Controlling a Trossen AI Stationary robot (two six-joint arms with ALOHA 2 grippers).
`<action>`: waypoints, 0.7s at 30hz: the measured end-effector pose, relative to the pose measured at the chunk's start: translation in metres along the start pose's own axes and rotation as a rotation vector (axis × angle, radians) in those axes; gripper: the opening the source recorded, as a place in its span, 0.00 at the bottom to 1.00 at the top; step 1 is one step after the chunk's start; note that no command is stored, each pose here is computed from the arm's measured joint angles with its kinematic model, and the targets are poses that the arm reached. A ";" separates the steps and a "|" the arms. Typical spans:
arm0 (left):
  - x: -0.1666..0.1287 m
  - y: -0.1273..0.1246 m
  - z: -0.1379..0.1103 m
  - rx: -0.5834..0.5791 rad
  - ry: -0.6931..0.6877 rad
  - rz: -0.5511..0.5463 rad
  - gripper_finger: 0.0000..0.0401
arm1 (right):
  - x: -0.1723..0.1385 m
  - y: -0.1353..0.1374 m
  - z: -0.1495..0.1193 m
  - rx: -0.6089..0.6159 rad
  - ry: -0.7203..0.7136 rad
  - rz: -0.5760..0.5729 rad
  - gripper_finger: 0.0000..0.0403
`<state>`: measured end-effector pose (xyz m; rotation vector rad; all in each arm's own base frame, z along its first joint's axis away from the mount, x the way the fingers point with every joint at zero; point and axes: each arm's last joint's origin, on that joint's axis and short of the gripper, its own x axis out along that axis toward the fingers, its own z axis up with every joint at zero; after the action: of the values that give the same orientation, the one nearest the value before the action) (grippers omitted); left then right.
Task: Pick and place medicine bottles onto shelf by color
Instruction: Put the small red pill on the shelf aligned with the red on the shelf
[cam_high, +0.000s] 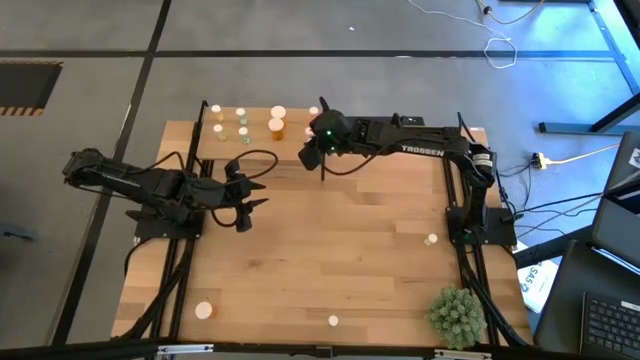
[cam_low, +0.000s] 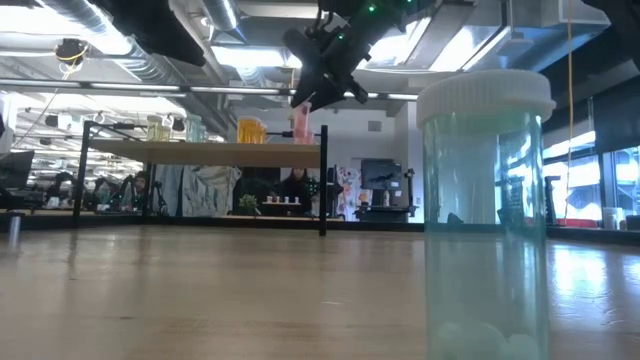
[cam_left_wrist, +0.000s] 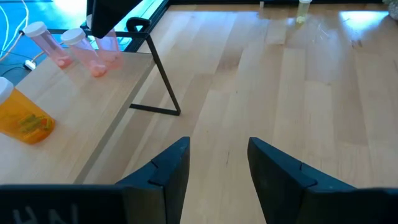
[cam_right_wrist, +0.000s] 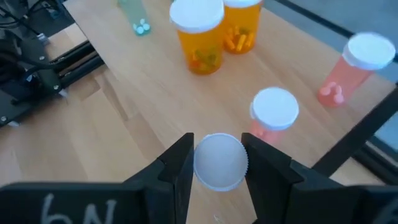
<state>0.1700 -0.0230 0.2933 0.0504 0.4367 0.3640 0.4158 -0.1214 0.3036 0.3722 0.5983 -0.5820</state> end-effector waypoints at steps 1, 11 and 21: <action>0.000 0.000 0.000 0.000 0.000 0.000 0.39 | 0.000 0.000 -0.001 0.012 0.008 0.002 0.32; 0.000 0.000 0.000 0.001 0.001 0.000 0.39 | 0.007 0.001 -0.008 0.004 0.067 0.023 0.32; 0.000 0.000 -0.002 0.011 0.017 0.003 0.39 | 0.011 0.000 -0.008 0.035 0.058 0.021 0.32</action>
<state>0.1692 -0.0228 0.2915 0.0586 0.4557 0.3651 0.4198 -0.1221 0.2911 0.4290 0.6400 -0.5630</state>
